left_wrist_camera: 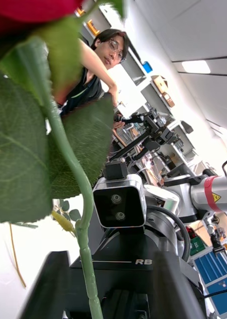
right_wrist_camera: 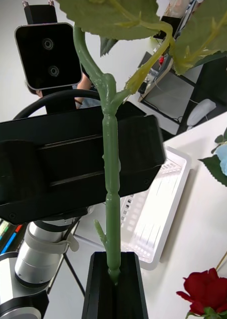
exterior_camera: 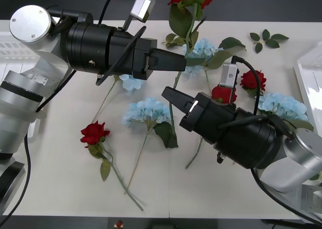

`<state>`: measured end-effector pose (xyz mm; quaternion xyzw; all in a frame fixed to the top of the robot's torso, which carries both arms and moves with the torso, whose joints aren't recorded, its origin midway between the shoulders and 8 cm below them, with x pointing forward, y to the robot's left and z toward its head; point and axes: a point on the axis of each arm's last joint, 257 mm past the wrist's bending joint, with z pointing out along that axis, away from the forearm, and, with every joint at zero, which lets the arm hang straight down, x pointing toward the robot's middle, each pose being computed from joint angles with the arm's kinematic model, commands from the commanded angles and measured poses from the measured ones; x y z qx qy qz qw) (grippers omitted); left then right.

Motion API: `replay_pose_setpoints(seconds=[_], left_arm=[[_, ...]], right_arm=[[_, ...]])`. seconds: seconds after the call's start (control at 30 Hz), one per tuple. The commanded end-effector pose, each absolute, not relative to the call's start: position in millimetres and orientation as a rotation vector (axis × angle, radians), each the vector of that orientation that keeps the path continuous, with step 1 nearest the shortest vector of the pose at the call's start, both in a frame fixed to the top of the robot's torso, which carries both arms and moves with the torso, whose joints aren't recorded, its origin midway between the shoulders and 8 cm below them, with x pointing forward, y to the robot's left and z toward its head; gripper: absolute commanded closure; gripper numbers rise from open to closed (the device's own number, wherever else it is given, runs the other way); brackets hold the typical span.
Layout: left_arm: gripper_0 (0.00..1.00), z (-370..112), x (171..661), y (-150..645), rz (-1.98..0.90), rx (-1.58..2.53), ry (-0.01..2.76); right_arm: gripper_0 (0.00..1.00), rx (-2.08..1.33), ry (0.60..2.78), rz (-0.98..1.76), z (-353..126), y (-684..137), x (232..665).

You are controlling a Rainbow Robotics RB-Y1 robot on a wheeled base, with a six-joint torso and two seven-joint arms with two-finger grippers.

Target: Put the red flowers into the right box and the blue flowers into the left box

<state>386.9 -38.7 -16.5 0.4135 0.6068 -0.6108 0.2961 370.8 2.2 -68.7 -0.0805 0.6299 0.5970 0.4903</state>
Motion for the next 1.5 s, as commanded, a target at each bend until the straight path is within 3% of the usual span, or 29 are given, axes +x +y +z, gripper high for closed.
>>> replay_pose_setpoints(seconds=[0.03,0.43,0.6,1.2,1.5], left_arm=[[0.0,9.1,385.6,-40.9,-1.597,1.137,1.529],[0.0,9.1,385.6,-40.9,-1.597,1.137,1.529],[0.0,1.7,412.7,-23.6,-1.528,1.033,1.566],[0.0,-45.1,502.5,113.6,-0.974,0.849,1.925],[0.0,-75.3,533.6,186.2,-0.718,0.657,2.148]], right_arm=[[1.0,-0.225,1.497,1.463,-53.6,7.2,362.7],[1.0,-0.233,1.556,1.412,-67.2,-8.2,369.2],[1.0,-0.206,1.656,1.329,-84.4,-40.2,385.2],[1.0,-0.119,2.005,0.631,-146.8,-279.3,467.0],[1.0,-0.178,2.163,0.326,-164.8,-423.7,468.8]])
